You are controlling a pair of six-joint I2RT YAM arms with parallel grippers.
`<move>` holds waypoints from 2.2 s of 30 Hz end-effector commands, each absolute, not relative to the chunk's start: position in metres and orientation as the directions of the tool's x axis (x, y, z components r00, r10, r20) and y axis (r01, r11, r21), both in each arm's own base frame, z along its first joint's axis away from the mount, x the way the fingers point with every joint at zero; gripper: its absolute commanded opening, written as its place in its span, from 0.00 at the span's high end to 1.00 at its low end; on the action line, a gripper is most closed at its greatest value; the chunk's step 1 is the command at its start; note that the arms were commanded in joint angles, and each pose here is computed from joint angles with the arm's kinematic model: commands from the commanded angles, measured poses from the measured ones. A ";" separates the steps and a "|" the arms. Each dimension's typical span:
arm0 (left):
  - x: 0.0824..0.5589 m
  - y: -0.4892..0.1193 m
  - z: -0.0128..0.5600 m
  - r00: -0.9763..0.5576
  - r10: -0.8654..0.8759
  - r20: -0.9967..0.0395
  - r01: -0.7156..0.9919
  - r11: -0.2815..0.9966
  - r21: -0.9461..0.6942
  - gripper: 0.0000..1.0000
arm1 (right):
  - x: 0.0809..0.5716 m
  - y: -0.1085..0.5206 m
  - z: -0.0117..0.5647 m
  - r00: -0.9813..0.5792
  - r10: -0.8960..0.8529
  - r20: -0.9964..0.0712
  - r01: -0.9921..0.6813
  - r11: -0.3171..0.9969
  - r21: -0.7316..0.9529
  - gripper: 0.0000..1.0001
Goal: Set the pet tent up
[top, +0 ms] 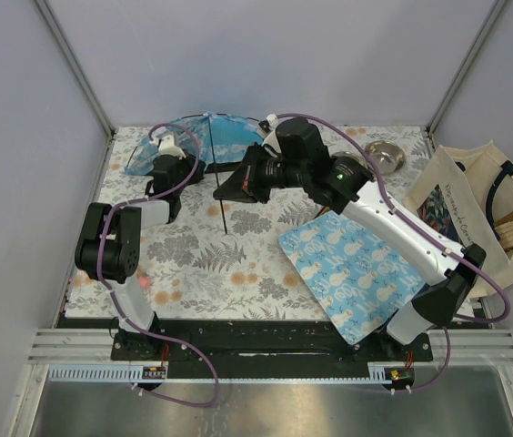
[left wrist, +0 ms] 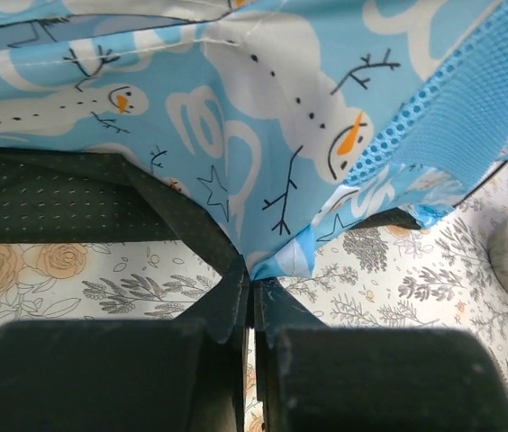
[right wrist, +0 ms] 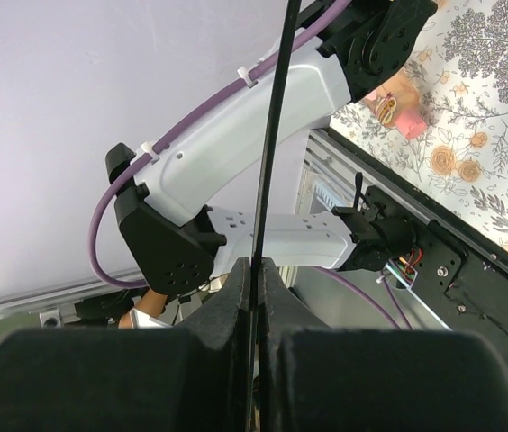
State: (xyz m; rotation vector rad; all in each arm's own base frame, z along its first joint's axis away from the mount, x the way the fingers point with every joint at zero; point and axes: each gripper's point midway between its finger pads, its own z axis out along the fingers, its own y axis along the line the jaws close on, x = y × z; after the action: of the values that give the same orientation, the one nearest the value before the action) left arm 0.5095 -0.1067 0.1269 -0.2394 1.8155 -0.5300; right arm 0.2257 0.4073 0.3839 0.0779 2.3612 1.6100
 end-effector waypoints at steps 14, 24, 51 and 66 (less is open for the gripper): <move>0.427 -0.158 0.168 -0.480 -0.438 -0.760 0.352 0.697 -0.624 1.00 | 0.280 0.403 0.382 -0.791 0.500 -0.352 -0.304 0.177 0.936 1.00; 0.372 -0.176 0.185 -0.550 -0.413 -0.726 0.404 0.630 -0.664 1.00 | 0.300 0.415 0.368 -0.699 0.564 -0.440 -0.362 0.250 0.898 1.00; 0.343 -0.252 0.295 -0.457 -0.252 -0.853 0.804 0.293 -0.517 1.00 | 0.250 0.358 0.288 -0.714 0.444 -0.542 -0.208 0.604 0.769 1.00; 0.278 -0.260 0.285 -0.495 -0.231 -0.838 0.803 0.247 -0.543 1.00 | 0.291 0.350 0.287 -0.669 0.570 -0.478 -0.111 0.559 0.821 1.00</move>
State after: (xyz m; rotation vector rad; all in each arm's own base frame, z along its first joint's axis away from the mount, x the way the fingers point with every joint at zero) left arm 0.3160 -0.2540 0.2405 0.3810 1.7626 -1.3458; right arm 0.2508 0.3652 0.3001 0.2146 2.0830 1.2401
